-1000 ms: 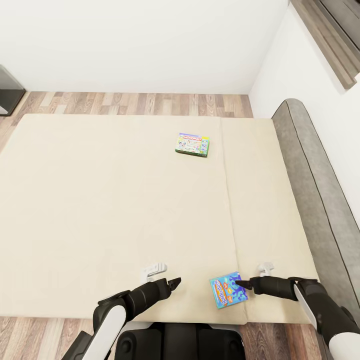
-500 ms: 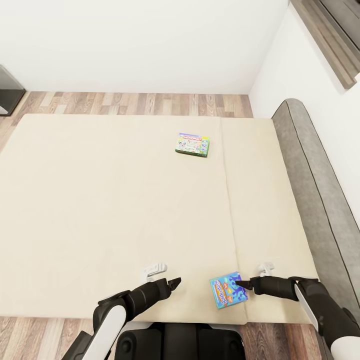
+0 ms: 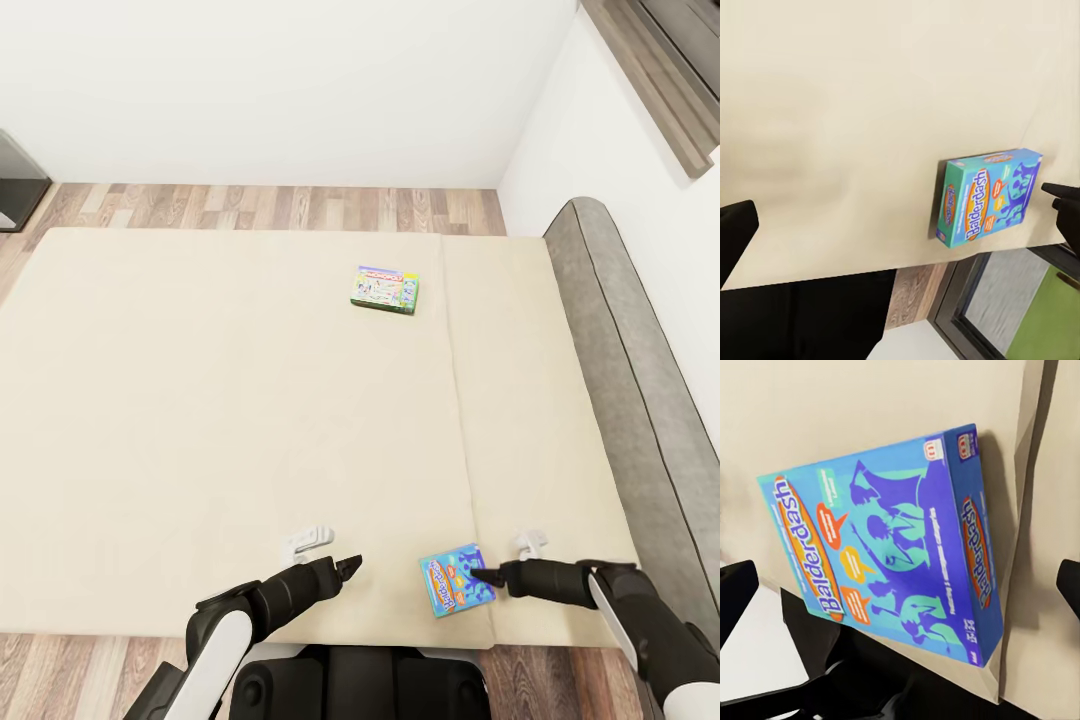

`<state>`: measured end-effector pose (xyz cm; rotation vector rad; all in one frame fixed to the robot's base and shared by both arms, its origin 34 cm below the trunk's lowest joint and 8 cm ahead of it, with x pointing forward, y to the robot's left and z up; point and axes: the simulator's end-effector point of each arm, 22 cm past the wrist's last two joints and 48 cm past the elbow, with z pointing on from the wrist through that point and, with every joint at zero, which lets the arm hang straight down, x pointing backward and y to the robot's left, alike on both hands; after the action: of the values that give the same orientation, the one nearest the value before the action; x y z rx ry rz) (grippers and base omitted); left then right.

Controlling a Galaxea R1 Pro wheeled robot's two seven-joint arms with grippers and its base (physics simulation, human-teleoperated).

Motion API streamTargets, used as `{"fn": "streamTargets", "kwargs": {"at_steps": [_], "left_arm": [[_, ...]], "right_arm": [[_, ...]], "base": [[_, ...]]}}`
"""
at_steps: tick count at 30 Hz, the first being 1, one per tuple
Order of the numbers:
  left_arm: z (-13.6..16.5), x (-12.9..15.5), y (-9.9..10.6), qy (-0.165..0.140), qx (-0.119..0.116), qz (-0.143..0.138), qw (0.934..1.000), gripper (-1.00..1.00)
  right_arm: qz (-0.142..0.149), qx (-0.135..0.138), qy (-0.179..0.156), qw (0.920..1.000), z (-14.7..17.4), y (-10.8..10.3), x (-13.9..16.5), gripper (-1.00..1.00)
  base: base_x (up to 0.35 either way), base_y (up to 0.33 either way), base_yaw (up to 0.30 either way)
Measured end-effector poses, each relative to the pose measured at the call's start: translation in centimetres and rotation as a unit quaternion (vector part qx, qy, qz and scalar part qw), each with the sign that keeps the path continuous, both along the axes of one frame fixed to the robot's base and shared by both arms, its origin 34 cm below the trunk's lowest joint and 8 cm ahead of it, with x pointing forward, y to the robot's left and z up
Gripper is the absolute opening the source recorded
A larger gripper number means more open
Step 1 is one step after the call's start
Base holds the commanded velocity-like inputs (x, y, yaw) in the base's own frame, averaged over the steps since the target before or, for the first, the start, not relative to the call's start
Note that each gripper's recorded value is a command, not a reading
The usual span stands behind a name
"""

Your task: Put all the toys in the child's room - the three board games (two on the bed and one on the table), the two jigsaw puzzles on the table, and the tennis ball on the table - inside the toy box on the table in the child's room.

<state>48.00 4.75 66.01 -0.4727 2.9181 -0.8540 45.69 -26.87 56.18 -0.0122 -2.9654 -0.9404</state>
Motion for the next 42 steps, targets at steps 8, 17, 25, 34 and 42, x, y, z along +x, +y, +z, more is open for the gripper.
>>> {"fn": "streamTargets", "kwargs": {"at_steps": [8,17,25,34,42], "left_arm": [[0.0,0.0,0.0,0.000,0.000,0.000,1.0000,1.00],[0.0,0.0,0.0,0.000,0.000,0.000,1.0000,1.00],[0.0,0.0,0.1,0.000,0.001,0.000,1.0000,1.00],[0.0,0.0,0.0,0.000,0.001,0.000,1.0000,1.00],[-0.1,-0.1,0.0,0.002,0.001,0.000,1.0000,1.00]], "right_arm": [[0.000,-0.003,0.006,1.0000,-0.1,0.1,-0.6,1.00],[0.001,-0.031,0.011,0.9994,-0.9,-0.7,-1.2,1.00],[0.003,-0.053,0.014,0.9985,-1.5,-1.3,-1.5,1.00],[0.003,-0.057,0.014,0.9983,-1.6,-1.4,-1.5,1.00],[0.003,-0.058,0.014,0.9982,-1.6,-1.5,-1.5,1.00]], "base": [[0.000,0.000,0.000],[0.000,0.000,0.000],[0.000,0.000,0.000],[0.000,0.100,0.000],[0.000,0.192,0.000]]}}
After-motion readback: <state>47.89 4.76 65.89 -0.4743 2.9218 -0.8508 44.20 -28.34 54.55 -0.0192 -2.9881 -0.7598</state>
